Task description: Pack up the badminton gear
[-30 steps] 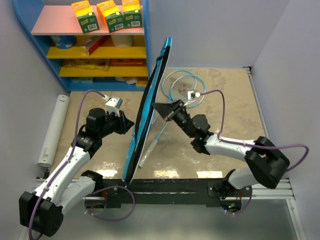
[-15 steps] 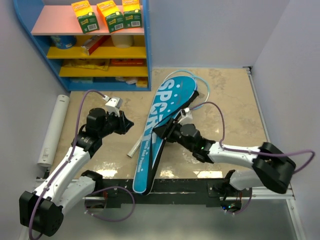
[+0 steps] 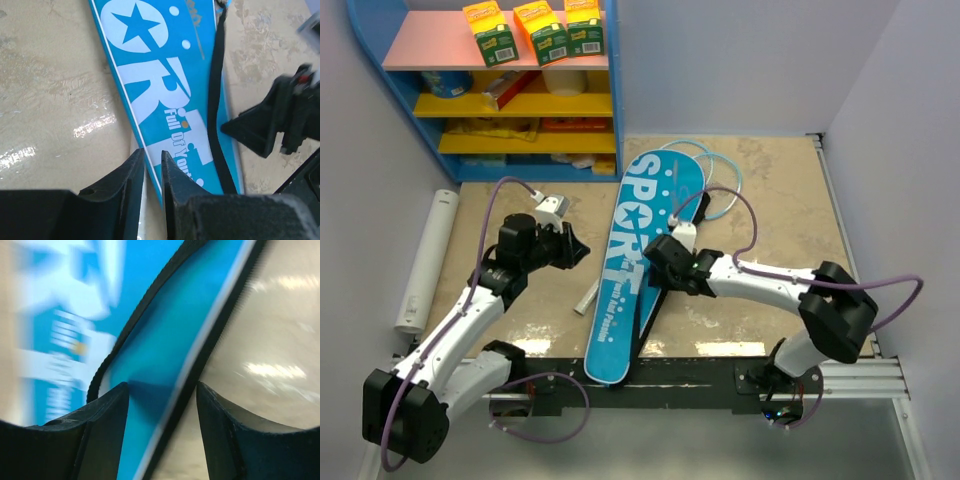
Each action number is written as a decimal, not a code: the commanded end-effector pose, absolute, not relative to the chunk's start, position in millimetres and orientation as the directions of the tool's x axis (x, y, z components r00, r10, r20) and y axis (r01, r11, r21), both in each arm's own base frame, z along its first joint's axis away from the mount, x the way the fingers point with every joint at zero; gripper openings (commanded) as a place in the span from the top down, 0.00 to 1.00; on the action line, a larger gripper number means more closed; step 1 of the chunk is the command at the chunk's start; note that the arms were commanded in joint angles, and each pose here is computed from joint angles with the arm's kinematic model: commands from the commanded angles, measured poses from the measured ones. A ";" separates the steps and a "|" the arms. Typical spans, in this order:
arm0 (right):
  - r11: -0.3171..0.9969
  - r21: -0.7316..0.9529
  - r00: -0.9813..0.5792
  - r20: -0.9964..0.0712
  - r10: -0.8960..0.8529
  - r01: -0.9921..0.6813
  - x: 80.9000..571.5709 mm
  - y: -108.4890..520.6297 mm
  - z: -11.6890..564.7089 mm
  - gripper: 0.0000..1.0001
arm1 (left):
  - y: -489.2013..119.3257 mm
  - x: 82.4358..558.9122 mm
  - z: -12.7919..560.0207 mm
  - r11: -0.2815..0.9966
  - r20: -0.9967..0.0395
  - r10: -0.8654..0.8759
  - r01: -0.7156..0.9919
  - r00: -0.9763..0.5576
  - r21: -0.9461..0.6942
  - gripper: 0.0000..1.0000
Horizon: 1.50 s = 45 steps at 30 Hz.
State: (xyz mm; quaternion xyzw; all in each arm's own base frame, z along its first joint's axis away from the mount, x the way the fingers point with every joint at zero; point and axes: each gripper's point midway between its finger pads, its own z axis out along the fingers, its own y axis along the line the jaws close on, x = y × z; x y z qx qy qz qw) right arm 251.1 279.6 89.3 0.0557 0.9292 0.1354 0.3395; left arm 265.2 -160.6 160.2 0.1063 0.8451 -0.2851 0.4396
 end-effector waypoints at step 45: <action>0.970 0.201 -0.782 -0.581 0.228 0.134 241.6 265.5 26.4 0.51 | -193.9 250.6 145.4 0.778 -0.776 0.065 0.518 -0.628 -0.354 0.73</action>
